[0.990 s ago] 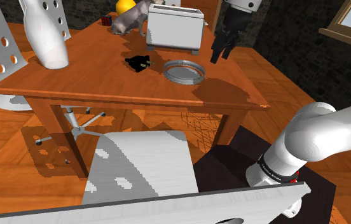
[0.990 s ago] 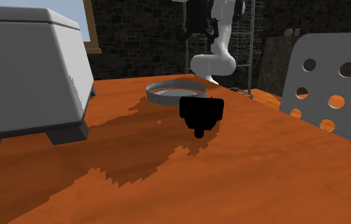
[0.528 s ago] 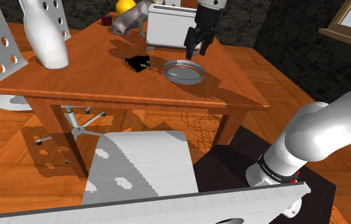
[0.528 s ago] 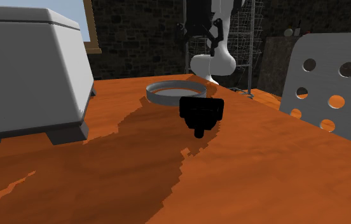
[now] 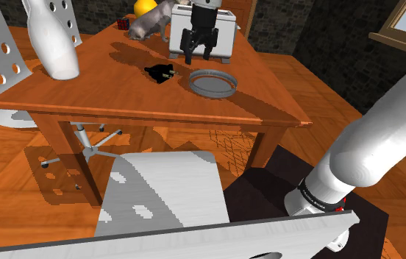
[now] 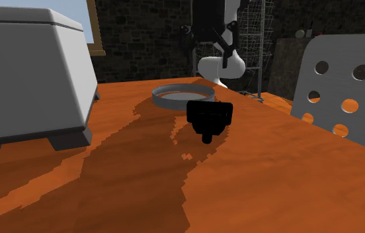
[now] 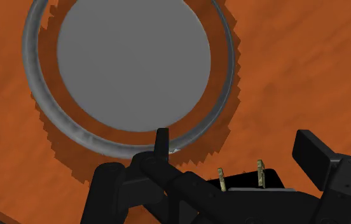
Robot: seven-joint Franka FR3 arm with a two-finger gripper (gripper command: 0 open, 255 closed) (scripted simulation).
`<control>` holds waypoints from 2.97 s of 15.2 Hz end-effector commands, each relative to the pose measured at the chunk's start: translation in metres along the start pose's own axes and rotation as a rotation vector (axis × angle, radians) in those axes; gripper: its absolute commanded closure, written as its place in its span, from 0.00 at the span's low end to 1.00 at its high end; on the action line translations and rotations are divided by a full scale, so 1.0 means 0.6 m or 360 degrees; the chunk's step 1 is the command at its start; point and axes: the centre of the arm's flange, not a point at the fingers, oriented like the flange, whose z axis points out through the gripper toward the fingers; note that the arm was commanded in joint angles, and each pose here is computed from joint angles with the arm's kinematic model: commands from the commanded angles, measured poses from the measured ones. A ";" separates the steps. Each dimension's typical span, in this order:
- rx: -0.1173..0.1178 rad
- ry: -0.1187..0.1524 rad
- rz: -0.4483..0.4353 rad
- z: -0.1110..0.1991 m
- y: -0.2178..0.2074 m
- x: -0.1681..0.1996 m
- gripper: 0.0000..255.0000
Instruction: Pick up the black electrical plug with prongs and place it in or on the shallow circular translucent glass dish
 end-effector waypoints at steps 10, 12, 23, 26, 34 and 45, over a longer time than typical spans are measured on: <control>-0.0045 -0.0066 0.0028 0.053 -0.080 0.239 0.00; -0.0051 -0.0074 0.0031 0.060 -0.089 0.268 0.00; -0.0051 -0.0074 0.0031 0.127 -0.087 0.264 0.00; -0.0051 -0.0074 0.0031 0.127 -0.087 0.264 0.00; -0.0051 -0.0074 0.0031 0.127 -0.087 0.265 1.00; -0.0051 -0.0074 0.0031 0.056 -0.090 0.268 1.00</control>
